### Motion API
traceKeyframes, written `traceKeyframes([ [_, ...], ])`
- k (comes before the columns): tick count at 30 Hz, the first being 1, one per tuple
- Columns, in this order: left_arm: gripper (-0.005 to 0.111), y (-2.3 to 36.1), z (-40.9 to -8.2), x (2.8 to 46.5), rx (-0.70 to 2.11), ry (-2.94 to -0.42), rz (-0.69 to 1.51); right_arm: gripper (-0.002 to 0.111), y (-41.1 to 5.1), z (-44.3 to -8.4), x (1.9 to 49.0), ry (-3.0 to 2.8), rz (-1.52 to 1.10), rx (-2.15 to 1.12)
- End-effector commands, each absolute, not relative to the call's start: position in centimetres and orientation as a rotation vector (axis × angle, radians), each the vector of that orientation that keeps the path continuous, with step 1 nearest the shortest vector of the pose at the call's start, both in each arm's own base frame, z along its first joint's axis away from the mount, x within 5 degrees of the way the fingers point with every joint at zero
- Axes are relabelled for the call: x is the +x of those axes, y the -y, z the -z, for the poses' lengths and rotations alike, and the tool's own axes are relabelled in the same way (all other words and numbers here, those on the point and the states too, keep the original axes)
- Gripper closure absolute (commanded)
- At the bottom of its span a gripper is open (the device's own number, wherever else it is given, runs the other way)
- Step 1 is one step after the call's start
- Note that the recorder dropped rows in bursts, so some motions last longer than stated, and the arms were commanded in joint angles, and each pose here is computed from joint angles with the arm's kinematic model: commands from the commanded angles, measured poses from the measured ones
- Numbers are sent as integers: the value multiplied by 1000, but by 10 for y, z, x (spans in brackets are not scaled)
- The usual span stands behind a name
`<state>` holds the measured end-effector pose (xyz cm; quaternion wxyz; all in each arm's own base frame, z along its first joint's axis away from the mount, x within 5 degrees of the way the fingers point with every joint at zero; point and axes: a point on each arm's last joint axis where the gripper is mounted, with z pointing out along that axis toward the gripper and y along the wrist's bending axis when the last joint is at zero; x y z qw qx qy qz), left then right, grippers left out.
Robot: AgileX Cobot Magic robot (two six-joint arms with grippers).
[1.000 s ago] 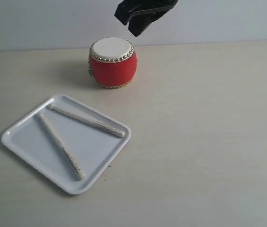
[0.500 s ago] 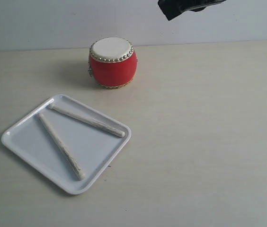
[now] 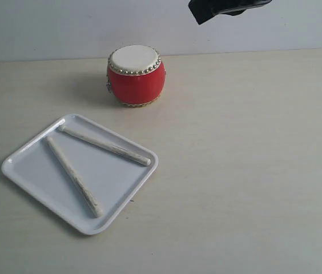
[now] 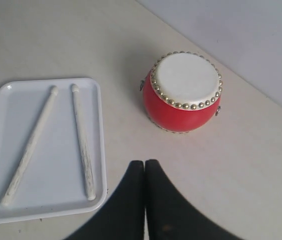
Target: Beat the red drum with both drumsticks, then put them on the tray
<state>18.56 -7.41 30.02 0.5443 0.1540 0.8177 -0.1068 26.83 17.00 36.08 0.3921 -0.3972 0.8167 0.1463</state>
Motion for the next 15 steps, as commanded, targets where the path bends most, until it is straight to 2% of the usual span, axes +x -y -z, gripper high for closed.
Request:
traceKeyframes([
  [1, 107, 73, -302, 185, 343, -1924, 269, 108, -169, -360, 270, -2073, -375, -987],
  [12, 107, 72, -305, 183, 339, -1913, 269, 108, -169, -360, 270, -2073, -375, -987],
  [15, 107, 60, -314, 177, 368, -1854, 180, 108, -169, -360, 270, -2073, -375, -987],
])
